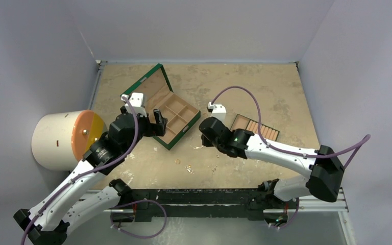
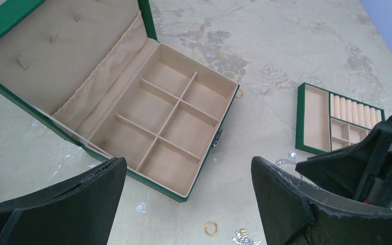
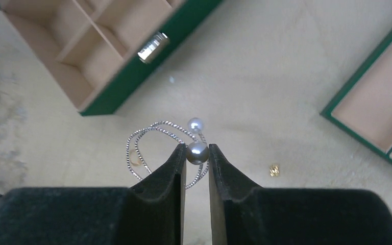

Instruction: Organize the mixed jewelry

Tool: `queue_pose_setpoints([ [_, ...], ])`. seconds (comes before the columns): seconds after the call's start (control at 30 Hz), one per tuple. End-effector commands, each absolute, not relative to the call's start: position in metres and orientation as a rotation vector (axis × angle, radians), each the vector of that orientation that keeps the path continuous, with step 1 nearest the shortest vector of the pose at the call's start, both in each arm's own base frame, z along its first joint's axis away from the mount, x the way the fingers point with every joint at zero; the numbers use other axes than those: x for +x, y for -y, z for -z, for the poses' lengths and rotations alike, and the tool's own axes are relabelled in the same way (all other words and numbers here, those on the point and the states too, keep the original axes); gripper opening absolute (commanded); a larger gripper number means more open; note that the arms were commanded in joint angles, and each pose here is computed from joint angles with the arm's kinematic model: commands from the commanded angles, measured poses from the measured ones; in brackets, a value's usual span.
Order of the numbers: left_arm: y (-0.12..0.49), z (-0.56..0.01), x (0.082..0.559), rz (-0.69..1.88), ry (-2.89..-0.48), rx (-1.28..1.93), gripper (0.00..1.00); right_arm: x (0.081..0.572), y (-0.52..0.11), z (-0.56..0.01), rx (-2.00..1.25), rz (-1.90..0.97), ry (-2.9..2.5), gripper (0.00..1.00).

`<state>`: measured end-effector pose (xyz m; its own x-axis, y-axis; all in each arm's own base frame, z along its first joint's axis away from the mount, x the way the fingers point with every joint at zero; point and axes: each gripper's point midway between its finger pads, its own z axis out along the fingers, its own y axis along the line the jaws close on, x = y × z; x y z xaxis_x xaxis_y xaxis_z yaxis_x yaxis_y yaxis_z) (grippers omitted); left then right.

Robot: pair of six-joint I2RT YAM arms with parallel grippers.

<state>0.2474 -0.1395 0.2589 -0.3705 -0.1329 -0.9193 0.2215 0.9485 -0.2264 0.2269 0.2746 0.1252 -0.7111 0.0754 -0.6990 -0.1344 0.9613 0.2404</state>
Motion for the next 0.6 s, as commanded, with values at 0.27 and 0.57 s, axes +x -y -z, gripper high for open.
queue_pose_setpoints([
  [0.27, 0.120, -0.289, 0.246, 0.360, -1.812, -0.033, 0.91, 0.304, -0.303, -0.229, -0.146, -0.345, -2.059, 0.10],
  [0.57, 0.112, -0.296, 0.244, 0.354, -1.779, -0.068, 0.91, 0.360, -0.334, -0.235, -0.175, -0.372, -2.037, 0.10],
])
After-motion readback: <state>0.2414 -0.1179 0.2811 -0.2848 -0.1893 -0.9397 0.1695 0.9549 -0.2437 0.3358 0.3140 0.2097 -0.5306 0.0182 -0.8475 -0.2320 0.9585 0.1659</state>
